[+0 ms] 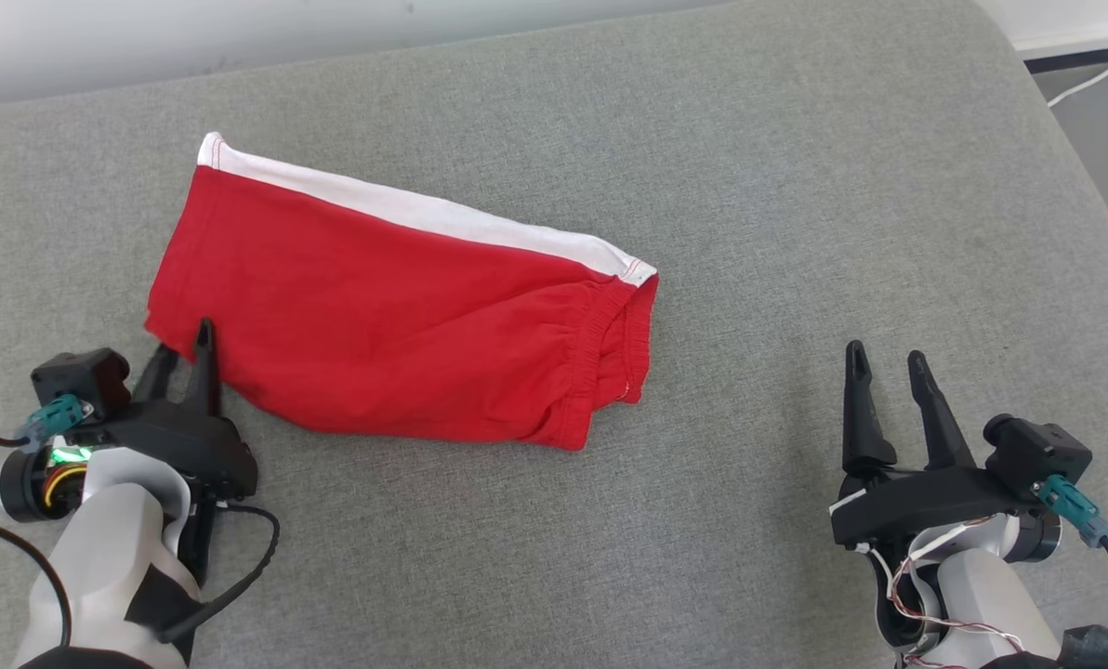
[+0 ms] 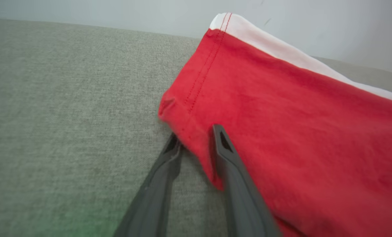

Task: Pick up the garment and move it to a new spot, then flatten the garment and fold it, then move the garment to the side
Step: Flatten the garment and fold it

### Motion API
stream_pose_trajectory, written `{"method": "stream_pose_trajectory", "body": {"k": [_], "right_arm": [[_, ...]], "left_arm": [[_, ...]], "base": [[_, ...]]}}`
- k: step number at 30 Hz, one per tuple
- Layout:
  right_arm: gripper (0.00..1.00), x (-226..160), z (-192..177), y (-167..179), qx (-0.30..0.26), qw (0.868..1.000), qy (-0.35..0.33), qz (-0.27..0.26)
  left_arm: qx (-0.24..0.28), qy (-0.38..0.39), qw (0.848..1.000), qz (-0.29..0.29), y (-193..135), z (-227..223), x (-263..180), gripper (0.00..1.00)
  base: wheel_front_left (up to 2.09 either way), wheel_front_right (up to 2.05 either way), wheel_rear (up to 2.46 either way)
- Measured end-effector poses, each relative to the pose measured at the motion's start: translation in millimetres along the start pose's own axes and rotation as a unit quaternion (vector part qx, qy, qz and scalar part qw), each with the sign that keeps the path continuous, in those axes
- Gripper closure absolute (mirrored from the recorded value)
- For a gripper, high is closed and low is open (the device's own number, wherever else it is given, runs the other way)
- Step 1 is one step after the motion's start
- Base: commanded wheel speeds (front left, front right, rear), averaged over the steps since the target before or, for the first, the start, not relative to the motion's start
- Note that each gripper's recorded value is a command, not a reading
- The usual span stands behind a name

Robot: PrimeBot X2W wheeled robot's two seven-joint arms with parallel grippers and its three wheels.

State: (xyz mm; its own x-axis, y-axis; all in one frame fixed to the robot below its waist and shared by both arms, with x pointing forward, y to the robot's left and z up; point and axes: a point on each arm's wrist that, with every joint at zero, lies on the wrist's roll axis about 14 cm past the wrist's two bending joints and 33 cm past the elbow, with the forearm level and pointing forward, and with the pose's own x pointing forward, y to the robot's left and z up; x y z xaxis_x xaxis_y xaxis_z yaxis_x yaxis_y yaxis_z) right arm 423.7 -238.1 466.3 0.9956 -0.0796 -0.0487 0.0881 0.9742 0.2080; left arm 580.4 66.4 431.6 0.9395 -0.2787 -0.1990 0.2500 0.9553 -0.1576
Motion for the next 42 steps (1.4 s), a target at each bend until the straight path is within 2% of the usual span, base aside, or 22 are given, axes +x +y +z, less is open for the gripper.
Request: {"method": "stream_pose_trajectory", "body": {"k": [1,2,6,13,21,31,32,33,34,35,42], "right_arm": [[0.0,0,0,0,0.0,1.0,0.001,0.001],[0.0,-1,-1,1,0.0,1.0,0.002,0.001],[0.0,-2,0,0,0.0,1.0,0.001,0.001],[0.0,-11,4,1,0.009,1.0,-0.005,-0.001],[0.0,-19,4,22,0.019,0.999,-0.004,0.027],[0.0,-25,6,46,0.027,0.998,-0.006,0.059],[0.0,-24,6,48,0.027,0.998,-0.006,0.061],[0.0,-24,6,49,0.028,0.998,-0.006,0.063],[0.0,-24,6,50,0.028,0.997,-0.006,0.065],[0.0,-23,6,52,0.029,0.997,-0.005,0.067],[0.0,-18,6,78,0.034,0.994,-0.004,0.102]], "left_arm": [[0.0,0.002,1.0,-0.004,-2,-1,0,0.67],[-0.002,0.001,1.0,-0.006,-3,1,1,1.0],[0.001,-0.01,1.0,-0.013,-6,6,-1,1.0],[-0.038,-0.038,0.999,0.01,-4,12,-29,1.0],[-0.051,-0.063,0.995,0.061,17,18,-72,1.0],[-0.069,-0.064,0.991,0.091,32,13,-112,1.0],[-0.068,-0.067,0.991,0.093,32,15,-113,0.96],[-0.066,-0.069,0.991,0.096,33,16,-115,0.69],[-0.064,-0.07,0.991,0.099,35,16,-117,0.51],[-0.062,-0.07,0.99,0.101,35,15,-119,0.0],[-0.005,-0.098,0.989,0.113,40,32,-135,0.0]], "base": [[0.0,0.0,0.0],[0.0,0.0,0.0],[0.0,0.0,0.0],[0.0,0.0,0.0],[0.0,0.0,0.0],[0.0,0.0,0.0],[0.0,0.0,0.0],[0.0,0.0,0.0],[0.0,0.0,0.0],[0.0,0.0,0.0],[0.0,0.0,0.0]]}}
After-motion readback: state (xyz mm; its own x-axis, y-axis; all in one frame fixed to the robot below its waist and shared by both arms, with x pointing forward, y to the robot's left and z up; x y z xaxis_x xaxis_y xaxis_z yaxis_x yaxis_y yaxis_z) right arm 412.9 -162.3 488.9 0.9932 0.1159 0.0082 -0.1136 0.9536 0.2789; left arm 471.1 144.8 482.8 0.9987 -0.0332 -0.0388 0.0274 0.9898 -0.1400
